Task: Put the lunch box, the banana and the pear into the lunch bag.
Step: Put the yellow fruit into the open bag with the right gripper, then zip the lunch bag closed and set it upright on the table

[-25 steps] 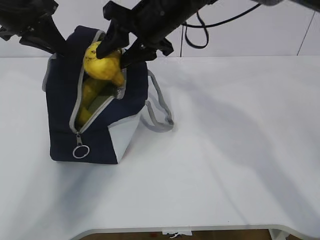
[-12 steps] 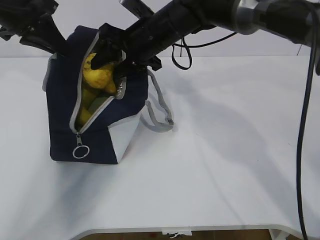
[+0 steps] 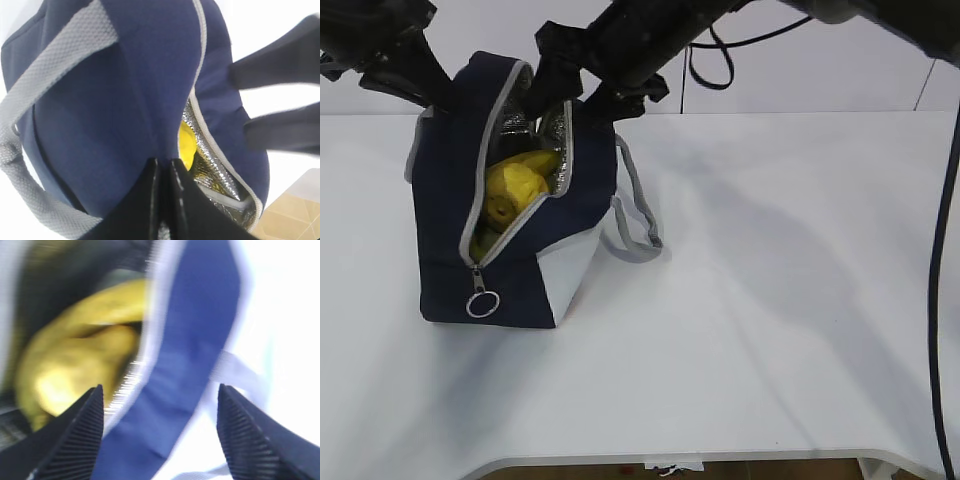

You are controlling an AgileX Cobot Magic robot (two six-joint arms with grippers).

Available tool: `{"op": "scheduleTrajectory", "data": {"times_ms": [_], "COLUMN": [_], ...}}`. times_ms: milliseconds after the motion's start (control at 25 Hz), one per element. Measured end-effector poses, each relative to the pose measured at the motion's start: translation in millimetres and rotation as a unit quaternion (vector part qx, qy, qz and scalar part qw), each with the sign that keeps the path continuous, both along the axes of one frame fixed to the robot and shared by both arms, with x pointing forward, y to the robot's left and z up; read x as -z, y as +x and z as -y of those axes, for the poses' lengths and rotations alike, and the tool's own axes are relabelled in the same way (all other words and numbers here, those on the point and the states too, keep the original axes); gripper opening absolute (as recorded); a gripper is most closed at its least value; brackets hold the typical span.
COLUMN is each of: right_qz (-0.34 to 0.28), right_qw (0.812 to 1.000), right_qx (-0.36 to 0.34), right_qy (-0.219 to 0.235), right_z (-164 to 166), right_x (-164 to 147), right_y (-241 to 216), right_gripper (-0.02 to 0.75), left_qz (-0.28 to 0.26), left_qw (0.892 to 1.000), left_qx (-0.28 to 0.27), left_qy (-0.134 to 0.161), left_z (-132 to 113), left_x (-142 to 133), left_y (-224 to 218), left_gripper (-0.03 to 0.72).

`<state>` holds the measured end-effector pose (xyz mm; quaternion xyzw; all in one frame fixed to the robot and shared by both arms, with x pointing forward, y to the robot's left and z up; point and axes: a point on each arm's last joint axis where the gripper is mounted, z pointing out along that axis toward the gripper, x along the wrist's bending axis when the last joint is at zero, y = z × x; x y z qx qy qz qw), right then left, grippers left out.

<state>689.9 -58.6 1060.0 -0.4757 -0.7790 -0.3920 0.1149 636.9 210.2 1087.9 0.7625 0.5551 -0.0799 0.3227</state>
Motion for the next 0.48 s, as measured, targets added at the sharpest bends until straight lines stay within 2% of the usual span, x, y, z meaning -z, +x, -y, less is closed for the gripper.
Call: {"op": "scheduleTrajectory", "data": {"times_ms": [240, 480], "right_qz": [0.013, -0.016], "right_qw": [0.992, 0.987], "right_qx": [0.043, 0.070], "right_qy": [-0.114, -0.146], "right_z": [20.1, 26.2], "right_x": [-4.0, 10.6], "right_y": [4.4, 5.4], "right_gripper": [0.543, 0.542], "left_qz": [0.000, 0.000], "left_qw": [1.000, 1.000], "left_qx": [0.000, 0.000], "left_qy": [0.000, 0.000], "left_z": [0.0, 0.0], "left_x": [0.0, 0.0], "left_y": [0.0, 0.0], "left_gripper": [-0.003, -0.003]}}
